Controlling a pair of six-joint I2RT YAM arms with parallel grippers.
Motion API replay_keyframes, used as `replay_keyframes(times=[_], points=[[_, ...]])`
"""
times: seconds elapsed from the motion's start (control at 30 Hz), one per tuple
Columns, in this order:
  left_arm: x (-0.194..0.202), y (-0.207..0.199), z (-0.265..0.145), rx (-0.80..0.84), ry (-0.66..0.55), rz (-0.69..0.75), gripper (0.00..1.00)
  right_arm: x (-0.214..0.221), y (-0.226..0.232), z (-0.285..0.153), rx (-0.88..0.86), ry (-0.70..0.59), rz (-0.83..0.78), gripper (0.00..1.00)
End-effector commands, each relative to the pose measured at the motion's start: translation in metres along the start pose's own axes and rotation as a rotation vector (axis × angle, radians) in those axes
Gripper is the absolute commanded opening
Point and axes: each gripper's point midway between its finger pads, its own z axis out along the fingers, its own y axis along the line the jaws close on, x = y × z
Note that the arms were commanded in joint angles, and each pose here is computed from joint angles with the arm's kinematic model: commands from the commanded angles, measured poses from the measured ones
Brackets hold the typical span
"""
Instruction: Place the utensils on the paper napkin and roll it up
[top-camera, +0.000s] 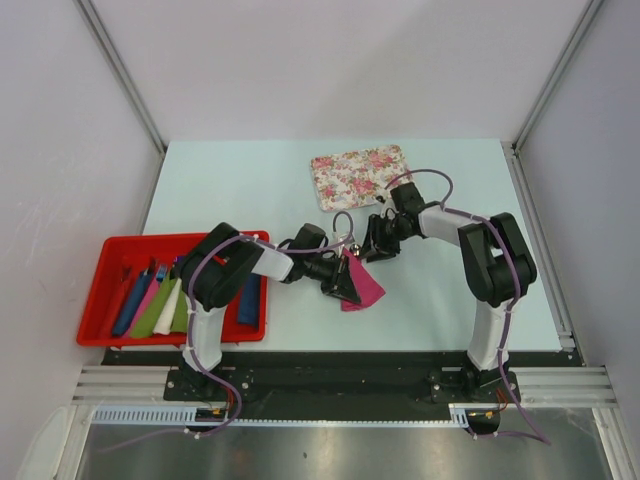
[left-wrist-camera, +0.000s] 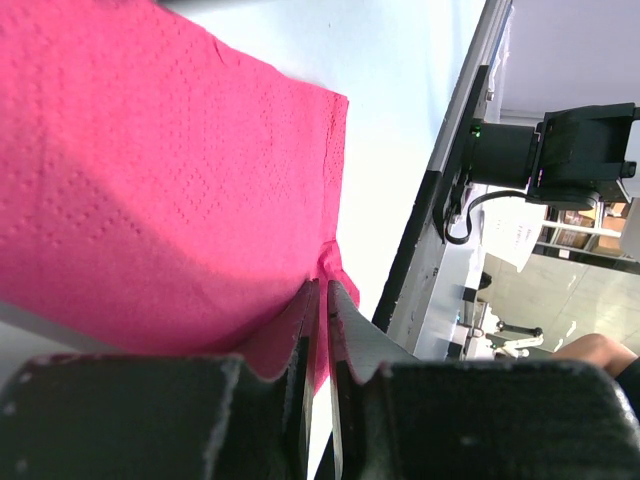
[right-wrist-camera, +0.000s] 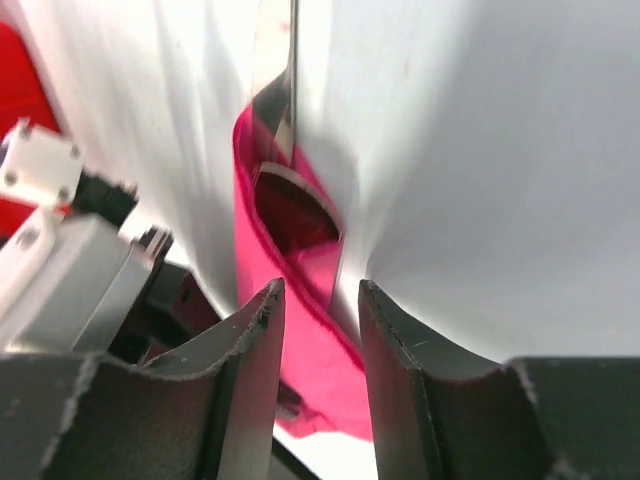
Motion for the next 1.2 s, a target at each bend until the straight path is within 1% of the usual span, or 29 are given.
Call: replay_keyframes(times=[0.0,0.07,0.17,0.33,0.4,0.5,0.63,0.73,0.83,0.9,0.93,0.97,1.0,1.03,1.13,1.17], points=[[0.005,0.018,0.002,-0.053,0.0,-0.013,0.14,-0.006,-0.009,0.011,0.054,0.008,-0.028,0.41],[0.004,0.018,0.001,-0.053,-0.001,-0.011,0.14,-0.003,-0.011,0.015,0.052,0.027,-0.015,0.41],[0.004,0.018,0.001,-0.054,-0.002,-0.008,0.15,0.003,-0.008,0.017,0.033,0.052,0.001,0.44],[0.003,0.018,0.0,-0.054,-0.006,-0.008,0.14,0.017,-0.009,0.021,0.036,0.093,0.014,0.44],[0.003,0.017,0.0,-0.051,-0.005,-0.006,0.15,0.019,-0.008,0.018,0.032,0.094,0.01,0.47],[0.003,0.019,0.0,-0.054,-0.006,-0.01,0.15,0.027,-0.01,0.016,0.03,0.111,0.015,0.49],[0.0,0.018,0.0,-0.052,-0.013,-0.002,0.15,0.037,-0.018,0.019,0.084,0.119,0.007,0.48],[0.0,0.018,0.0,-0.053,-0.016,-0.004,0.15,0.041,-0.03,0.026,0.141,0.128,0.029,0.44],[-0.001,0.017,0.0,-0.053,-0.019,-0.002,0.15,0.042,-0.035,0.029,0.161,0.132,0.037,0.4],[-0.004,0.017,-0.001,-0.052,-0.028,0.004,0.15,0.043,-0.037,0.031,0.163,0.137,0.04,0.33],[-0.006,0.017,-0.002,-0.054,-0.033,0.005,0.15,0.044,-0.038,0.032,0.161,0.139,0.042,0.29],[-0.008,0.016,-0.003,-0.054,-0.038,0.006,0.15,0.046,-0.039,0.033,0.16,0.149,0.048,0.16],[-0.01,0.015,-0.004,-0.056,-0.044,0.007,0.15,0.046,-0.037,0.034,0.151,0.153,0.049,0.1],[-0.012,0.015,-0.004,-0.06,-0.05,0.009,0.15,0.046,-0.037,0.035,0.144,0.157,0.05,0.0],[-0.027,0.013,-0.013,-0.071,-0.098,0.024,0.17,0.042,-0.03,0.034,0.103,0.152,0.052,0.0],[-0.032,0.011,-0.016,-0.074,-0.112,0.034,0.18,0.038,-0.023,0.033,0.067,0.14,0.041,0.0]])
